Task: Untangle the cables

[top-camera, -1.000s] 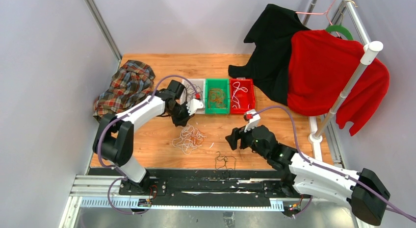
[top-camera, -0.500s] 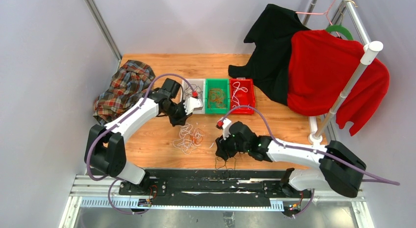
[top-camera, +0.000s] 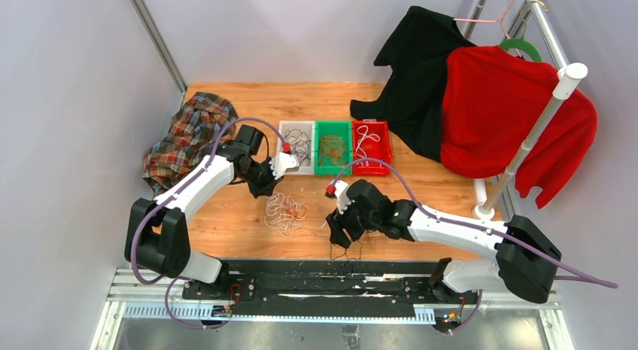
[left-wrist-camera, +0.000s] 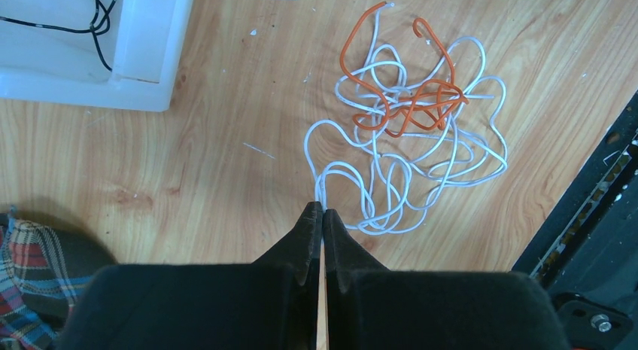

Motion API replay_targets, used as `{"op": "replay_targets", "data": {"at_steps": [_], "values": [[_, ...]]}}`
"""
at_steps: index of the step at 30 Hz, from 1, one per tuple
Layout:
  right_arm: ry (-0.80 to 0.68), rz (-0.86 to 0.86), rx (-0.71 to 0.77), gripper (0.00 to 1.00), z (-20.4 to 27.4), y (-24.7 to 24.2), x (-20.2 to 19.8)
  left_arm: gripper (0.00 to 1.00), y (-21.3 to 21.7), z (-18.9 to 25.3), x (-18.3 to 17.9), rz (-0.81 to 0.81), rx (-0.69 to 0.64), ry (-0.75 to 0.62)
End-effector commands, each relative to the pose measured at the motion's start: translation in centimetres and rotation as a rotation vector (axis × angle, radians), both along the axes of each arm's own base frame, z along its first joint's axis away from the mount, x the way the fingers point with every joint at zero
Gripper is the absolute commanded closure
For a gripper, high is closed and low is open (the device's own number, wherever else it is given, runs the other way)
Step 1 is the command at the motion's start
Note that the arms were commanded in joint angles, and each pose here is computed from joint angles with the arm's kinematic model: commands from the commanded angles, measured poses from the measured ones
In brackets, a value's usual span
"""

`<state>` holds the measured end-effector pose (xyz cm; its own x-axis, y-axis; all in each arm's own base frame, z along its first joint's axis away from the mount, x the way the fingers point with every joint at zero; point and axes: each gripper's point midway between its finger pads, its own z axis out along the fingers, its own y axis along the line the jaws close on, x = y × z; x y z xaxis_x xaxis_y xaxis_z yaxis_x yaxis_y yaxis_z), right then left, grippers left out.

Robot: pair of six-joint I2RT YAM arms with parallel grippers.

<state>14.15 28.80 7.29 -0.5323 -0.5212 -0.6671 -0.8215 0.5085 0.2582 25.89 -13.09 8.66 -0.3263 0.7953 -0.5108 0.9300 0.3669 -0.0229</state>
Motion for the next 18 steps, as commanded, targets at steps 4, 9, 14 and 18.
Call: {"op": "replay_targets", "data": {"at_steps": [4, 9, 14, 18], "values": [[0.088, 0.073, -0.092, 0.41, -1.6, -1.1, -2.9, 0.99, -0.3, 0.9, 0.6, -0.003, -0.038, -0.044], [0.117, 0.06, -0.162, 0.63, -3.4, -1.2, -2.7, 0.99, -0.6, 1.3, 0.8, -0.001, -0.051, -0.049], [-0.039, -0.033, -0.12, 0.99, 0.7, -0.4, 0.8, 0.99, -0.6, 1.1, 0.6, 0.0, -0.052, -0.046], [-0.194, -0.115, 0.009, 0.99, 7.7, 0.5, 4.8, 0.99, -0.6, 0.9, 0.3, -0.006, -0.056, -0.04]]}}
